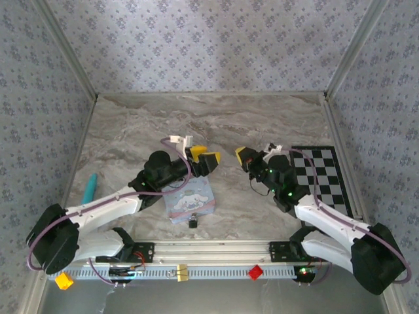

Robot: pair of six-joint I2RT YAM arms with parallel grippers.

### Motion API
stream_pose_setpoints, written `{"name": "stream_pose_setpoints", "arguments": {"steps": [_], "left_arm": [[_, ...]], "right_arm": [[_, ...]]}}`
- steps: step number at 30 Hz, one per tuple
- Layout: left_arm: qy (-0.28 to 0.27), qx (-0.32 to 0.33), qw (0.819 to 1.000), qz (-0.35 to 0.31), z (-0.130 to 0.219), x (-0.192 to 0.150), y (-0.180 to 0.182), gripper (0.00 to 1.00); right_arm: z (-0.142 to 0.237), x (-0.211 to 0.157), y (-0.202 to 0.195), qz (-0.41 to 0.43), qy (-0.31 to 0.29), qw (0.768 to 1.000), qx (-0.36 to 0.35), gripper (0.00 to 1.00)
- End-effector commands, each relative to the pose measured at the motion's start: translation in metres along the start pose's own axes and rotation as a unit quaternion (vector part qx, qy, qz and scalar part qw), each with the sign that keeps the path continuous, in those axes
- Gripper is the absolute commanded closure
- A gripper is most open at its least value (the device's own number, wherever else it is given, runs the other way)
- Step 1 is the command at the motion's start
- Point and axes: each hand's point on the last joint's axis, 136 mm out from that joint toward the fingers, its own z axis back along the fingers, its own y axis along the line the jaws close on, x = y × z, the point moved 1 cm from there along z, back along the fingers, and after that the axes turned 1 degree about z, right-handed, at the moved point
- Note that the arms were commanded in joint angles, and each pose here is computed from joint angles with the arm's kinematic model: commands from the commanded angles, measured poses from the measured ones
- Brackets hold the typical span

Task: Unlock a padlock with a key

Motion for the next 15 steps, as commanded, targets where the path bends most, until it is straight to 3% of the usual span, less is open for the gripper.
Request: {"name": "stream_pose_setpoints", "arguments": {"steps": [1,7,15], "left_arm": [[-0.018,-0.047,0.999,-0.004,0.001,0.01,-0.019,0.11],[0.028,-0.085,0.995,-0.032,0.002,0.003,-0.028,0.09],[0.041,-0.145,0.986,-0.07,0.004,0.015,-0.033,0.02]], "right_arm": [[-0.005,-0.005,0.041,0.001,0.018,0.998,0.067,1.0],[-0.01,-0.013,0.074,0.042,0.062,0.993,0.095,1.0],[-0.006,-0.025,0.108,0.081,0.099,0.982,0.137,1.0]]}}
